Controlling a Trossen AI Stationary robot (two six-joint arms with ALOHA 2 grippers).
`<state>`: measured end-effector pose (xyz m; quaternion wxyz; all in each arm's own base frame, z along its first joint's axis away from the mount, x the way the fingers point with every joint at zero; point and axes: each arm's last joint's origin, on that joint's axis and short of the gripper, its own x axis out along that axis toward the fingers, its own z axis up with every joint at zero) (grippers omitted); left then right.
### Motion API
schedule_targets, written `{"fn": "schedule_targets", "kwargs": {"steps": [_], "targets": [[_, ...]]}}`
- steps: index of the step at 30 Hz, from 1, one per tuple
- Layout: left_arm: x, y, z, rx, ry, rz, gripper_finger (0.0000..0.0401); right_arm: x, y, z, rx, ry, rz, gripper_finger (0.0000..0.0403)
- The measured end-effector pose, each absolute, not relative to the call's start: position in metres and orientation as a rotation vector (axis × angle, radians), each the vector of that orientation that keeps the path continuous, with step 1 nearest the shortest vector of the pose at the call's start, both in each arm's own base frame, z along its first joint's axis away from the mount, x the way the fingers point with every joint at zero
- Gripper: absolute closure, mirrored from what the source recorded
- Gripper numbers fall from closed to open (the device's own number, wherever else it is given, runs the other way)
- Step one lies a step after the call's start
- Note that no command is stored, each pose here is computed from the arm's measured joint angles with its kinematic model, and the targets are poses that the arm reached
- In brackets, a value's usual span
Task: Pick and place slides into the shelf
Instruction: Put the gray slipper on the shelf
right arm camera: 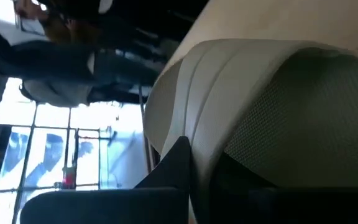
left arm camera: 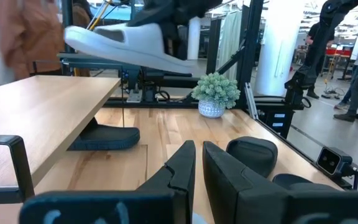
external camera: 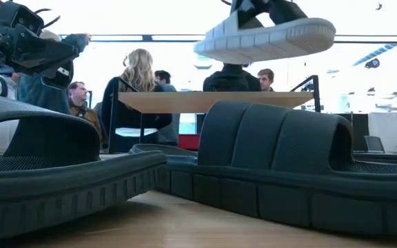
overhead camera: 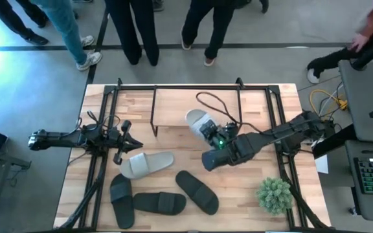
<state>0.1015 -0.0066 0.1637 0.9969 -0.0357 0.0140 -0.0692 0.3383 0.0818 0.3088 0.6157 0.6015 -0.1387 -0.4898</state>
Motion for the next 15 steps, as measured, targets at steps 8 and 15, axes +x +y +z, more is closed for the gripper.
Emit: {"fn": "schedule_targets", "kwargs": {"steps": [8, 15], "targets": [[0.102, -0.007, 0.164, -0.071, 0.029, -0.139, 0.0384, 0.344, 0.031, 0.31, 1.299, -0.508, -1.25, 0.039], [0.101, -0.007, 0.164, -0.071, 0.028, -0.139, 0.0384, 0.341, -0.012, 0.301, 1.243, -0.5, -1.404, 0.039]]}}
